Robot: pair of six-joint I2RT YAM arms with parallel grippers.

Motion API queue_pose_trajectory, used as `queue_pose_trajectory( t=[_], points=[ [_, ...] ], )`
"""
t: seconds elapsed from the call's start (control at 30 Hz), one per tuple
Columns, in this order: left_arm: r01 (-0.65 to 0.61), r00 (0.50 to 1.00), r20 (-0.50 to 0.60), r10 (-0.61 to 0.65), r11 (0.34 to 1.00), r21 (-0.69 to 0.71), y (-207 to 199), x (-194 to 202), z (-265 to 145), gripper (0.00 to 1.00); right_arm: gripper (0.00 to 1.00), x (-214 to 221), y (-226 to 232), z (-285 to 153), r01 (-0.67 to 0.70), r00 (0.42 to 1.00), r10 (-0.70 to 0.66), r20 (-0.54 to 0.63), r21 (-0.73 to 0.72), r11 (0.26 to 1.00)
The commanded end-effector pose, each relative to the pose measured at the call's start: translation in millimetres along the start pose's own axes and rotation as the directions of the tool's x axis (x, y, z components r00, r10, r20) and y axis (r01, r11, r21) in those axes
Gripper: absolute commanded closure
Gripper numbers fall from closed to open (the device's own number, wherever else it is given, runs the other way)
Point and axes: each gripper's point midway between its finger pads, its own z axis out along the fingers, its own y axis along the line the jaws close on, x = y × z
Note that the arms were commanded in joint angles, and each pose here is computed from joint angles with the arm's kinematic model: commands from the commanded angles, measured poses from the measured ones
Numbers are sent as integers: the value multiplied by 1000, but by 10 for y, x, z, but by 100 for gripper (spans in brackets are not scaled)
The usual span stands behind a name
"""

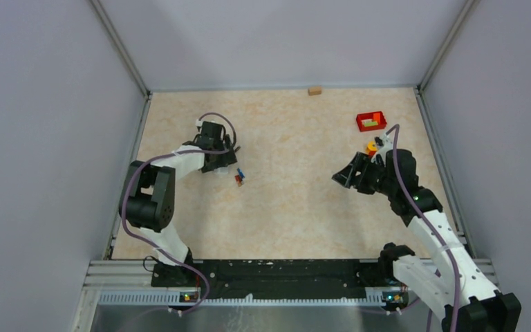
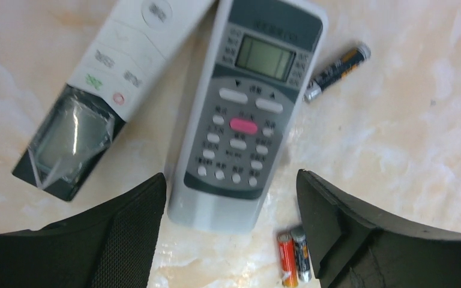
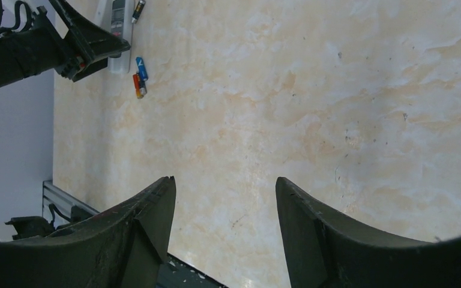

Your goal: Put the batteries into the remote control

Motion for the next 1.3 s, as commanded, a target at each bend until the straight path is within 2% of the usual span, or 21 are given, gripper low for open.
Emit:
queue_pose_trajectory(
  t=[0.0, 0.1, 0.3, 0.43, 0.6, 0.7, 0.77, 0.93, 1.1, 1.2, 1.23, 1.27],
  points=[
    [39, 996, 78, -33, 996, -75, 10, -281, 75, 21, 37, -60, 37, -22, -7, 999, 7, 32, -23, 1000],
    [4, 998, 60, 1, 996, -85, -7, -296, 161, 26, 37, -46, 26, -23, -5, 999, 6, 35, -23, 1000],
    [-80, 997, 3, 81, 989, -126, 12, -226, 270, 26, 37, -19, 23, 41, -23, 999, 24, 36, -42, 999],
    [-163, 987, -28, 160, 980, -112, -53, -131, 301, 38, 37, 32, 31, 113, -47, 999, 47, 2, -60, 997],
    [-218, 976, -59, 211, 966, -138, -47, -40, 271, 43, 37, 67, 59, 156, -64, 998, 62, -26, -79, 995],
    [-214, 977, -46, 209, 968, -134, -53, -58, 197, 61, 37, 68, 85, 140, -64, 998, 62, -23, -94, 994],
    [-207, 978, -35, 204, 969, -138, -45, -87, 109, 68, 37, 68, 103, 125, -65, 998, 63, -22, -103, 993],
    [-174, 983, 28, 179, 976, -132, -25, -190, -239, 72, 41, 101, 178, 104, -88, 996, 82, -46, -137, 987],
    [-151, 983, 100, 154, 988, -31, -149, -285, -694, 73, 43, 121, 364, 62, -127, 992, 120, -44, -242, 962],
    [-140, 986, 103, 129, 983, 114, -362, -243, -944, 78, 42, 118, 536, 31, -148, 989, 141, -44, -325, 934],
    [-131, 989, 97, 115, 976, 175, -459, -221, -1032, 81, 41, 110, 605, 23, -150, 989, 144, -43, -353, 924],
    [-121, 991, 87, 101, 957, 262, -600, -190, -1147, 83, 35, 122, 692, 10, -149, 989, 142, -47, -384, 911]
  ],
)
